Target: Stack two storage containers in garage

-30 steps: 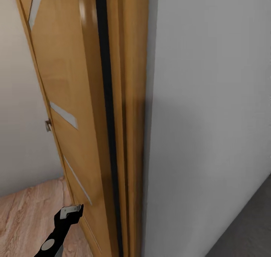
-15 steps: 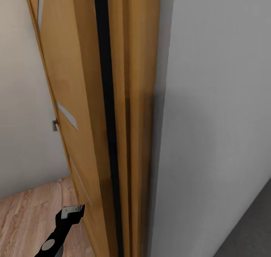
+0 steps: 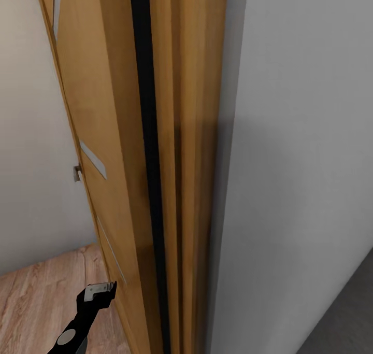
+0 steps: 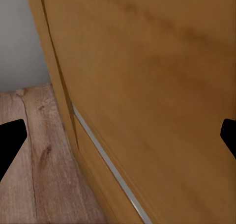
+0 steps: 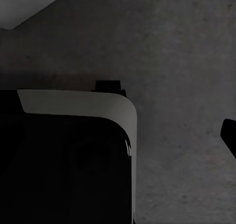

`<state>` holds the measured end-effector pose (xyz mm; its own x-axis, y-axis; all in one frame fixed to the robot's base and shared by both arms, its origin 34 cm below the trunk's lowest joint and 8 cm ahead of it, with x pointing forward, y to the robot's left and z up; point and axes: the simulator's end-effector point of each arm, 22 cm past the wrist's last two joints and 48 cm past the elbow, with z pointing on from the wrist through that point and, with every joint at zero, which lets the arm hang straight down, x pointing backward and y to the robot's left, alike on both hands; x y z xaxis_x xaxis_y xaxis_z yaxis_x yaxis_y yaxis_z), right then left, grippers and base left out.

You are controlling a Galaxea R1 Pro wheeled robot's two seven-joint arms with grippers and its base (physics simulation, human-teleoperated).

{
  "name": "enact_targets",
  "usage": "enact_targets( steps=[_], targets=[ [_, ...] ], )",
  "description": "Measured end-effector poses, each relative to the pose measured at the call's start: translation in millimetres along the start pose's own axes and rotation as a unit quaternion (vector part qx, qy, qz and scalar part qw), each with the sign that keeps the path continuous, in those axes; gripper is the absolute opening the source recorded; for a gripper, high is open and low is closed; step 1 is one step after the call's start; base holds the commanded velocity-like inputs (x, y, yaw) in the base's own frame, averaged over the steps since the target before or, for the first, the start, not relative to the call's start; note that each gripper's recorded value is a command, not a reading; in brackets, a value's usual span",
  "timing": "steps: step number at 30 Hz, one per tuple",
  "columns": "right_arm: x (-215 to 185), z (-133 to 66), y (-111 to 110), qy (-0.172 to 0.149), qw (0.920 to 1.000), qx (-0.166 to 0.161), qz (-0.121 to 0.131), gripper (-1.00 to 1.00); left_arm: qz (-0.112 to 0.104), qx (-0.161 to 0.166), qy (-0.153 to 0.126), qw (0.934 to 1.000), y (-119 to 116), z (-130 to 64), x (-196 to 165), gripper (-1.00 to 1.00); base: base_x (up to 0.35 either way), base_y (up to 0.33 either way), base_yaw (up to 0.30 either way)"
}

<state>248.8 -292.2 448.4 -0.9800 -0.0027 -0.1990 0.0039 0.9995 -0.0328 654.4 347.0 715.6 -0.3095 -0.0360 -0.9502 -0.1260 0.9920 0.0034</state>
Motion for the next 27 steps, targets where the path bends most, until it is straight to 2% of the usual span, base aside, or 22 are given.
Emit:
enact_targets(
  steps=[27],
  targets=[
    [-0.1,0.0,0.1,0.0,1.0,0.0,0.0,1.0,0.0,0.0,0.0,1.0,0.1,0.0,-0.1,1.0,0.016,0.0,-0.004]
  ],
)
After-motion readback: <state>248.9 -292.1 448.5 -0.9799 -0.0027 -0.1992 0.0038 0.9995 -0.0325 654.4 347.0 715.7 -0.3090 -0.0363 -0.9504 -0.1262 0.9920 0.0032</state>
